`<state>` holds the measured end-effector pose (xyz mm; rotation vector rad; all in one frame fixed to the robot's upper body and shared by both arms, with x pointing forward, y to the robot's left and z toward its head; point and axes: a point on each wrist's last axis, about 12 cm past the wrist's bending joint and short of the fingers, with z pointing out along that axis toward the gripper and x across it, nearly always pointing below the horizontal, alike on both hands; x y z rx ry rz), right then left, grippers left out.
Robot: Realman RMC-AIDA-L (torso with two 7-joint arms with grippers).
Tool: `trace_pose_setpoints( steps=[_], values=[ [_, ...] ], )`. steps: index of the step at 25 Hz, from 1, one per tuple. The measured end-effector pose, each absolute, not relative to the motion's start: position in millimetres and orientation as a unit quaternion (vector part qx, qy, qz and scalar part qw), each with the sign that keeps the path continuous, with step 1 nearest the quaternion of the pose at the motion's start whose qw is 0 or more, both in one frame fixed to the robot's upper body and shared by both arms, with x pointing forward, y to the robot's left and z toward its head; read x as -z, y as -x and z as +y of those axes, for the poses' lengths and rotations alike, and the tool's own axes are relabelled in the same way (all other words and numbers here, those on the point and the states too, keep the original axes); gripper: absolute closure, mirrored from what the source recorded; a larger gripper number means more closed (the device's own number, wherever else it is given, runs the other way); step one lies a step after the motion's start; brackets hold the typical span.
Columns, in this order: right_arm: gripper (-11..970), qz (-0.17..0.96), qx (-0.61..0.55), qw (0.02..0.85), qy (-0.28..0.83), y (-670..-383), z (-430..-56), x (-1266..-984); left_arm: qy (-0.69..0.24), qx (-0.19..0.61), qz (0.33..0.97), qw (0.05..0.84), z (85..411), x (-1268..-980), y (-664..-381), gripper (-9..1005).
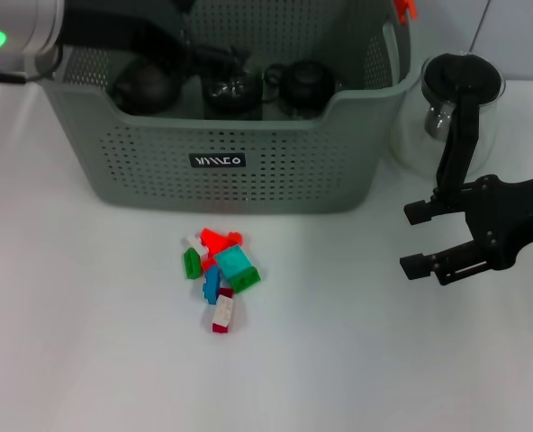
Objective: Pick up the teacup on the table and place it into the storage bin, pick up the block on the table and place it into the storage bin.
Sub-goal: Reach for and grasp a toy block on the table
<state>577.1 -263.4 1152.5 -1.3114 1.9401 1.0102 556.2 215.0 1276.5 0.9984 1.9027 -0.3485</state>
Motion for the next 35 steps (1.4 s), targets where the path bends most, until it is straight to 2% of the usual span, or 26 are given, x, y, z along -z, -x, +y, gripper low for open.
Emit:
trace_pose_setpoints(
  steps=[9, 15, 35],
  values=[
    [43, 0.729, -0.377, 0.291, 0.491, -576, -266, -1151, -0.425, 0.234, 0.756, 0.44, 224, -1268, -527, 130],
    [44, 0.732, -0.376, 0.292, 0.488, -576, -267, -1150, -0.432, 0.258, 0.761, 0.41, 230, -1254, -512, 134],
    [43, 0.734, -0.377, 0.294, 0.483, -577, -263, -1148, -0.412, 0.34, 0.793, 0.293, 239, -1201, -511, 139]
  ],
)
